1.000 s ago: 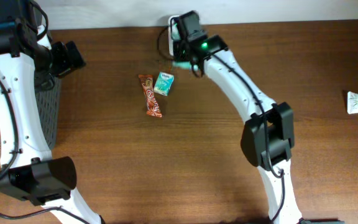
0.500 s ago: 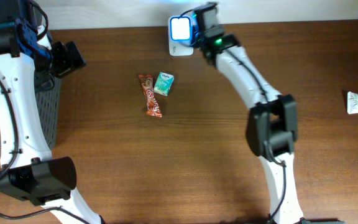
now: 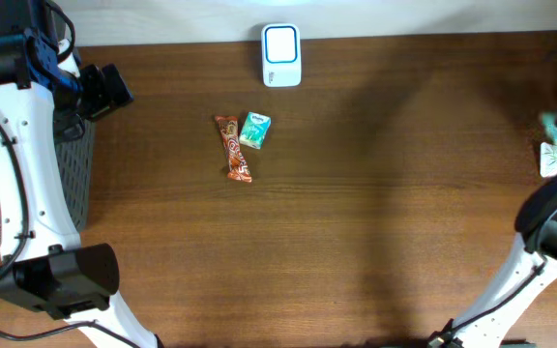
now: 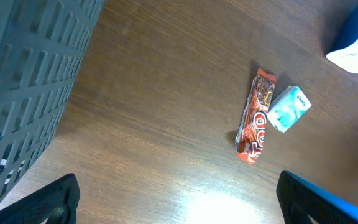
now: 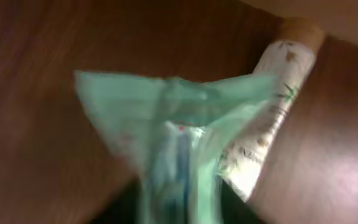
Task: Scan the item barcode
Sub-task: 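Reach the right gripper back and grasp the green tissue pack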
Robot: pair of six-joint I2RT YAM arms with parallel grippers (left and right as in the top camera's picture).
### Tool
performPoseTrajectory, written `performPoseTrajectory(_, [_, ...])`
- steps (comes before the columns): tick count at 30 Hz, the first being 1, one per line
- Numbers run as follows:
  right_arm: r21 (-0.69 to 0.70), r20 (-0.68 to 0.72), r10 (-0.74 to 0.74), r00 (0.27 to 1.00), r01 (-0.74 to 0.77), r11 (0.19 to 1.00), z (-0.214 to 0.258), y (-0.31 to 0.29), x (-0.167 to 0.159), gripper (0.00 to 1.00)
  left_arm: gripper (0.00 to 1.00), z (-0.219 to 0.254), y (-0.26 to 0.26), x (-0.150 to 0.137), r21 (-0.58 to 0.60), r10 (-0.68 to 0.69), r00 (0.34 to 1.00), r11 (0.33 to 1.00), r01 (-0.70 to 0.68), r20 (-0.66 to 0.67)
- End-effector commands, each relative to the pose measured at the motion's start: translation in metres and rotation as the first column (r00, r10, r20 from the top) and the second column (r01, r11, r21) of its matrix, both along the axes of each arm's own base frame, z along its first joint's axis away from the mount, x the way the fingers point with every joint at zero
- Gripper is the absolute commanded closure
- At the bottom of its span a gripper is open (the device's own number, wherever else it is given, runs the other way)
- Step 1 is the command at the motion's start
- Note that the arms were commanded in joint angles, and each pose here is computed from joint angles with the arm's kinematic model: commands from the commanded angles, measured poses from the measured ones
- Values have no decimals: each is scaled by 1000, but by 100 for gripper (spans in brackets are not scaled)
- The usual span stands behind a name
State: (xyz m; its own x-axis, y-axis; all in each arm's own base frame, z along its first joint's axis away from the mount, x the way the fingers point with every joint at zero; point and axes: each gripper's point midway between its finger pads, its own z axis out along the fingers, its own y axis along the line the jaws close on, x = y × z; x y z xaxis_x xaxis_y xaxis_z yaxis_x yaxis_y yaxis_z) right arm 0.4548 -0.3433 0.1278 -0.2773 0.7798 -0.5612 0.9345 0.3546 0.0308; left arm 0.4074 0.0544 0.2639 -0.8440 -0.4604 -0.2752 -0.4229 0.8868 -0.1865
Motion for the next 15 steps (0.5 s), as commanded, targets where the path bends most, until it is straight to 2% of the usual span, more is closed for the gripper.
performPoseTrajectory(1, [143,96,89,991,-102,984,-19,10,17,17,1,6,1,-3,1,11,1000,1000,-11,14])
performPoseTrajectory(2, [163,115,127,985,-145,976,-19,15,22,14,1,6,1,-3,1,11,1000,1000,-11,14])
performPoseTrajectory(4, [202,141,199,970,-225,953,-20,30,30,13,1,6,1,-3,1,11,1000,1000,-11,15])
performPoseTrajectory(6, [274,214,330,920,-381,883,-20,67,48,13,1,6,1,-3,1,11,1000,1000,-11,14])
performPoseTrajectory(8, [346,350,494,796,-600,722,-12,128,71,13,1,6,1,-3,1,11,1000,1000,-11,15])
performPoseTrajectory(10, [393,446,590,673,-740,546,-5,189,78,10,1,6,1,-3,1,11,1000,1000,-11,14])
performPoseTrajectory(11, [424,481,636,603,-795,433,-3,230,75,10,1,6,1,-3,1,11,1000,1000,-11,15])
performPoseTrajectory(13, [512,494,671,553,-809,289,-3,301,66,10,1,6,1,-3,1,11,1000,1000,-11,14])
performPoseTrajectory(15, [543,481,729,488,-818,189,-5,364,60,10,1,6,1,-3,1,11,1000,1000,-11,15])
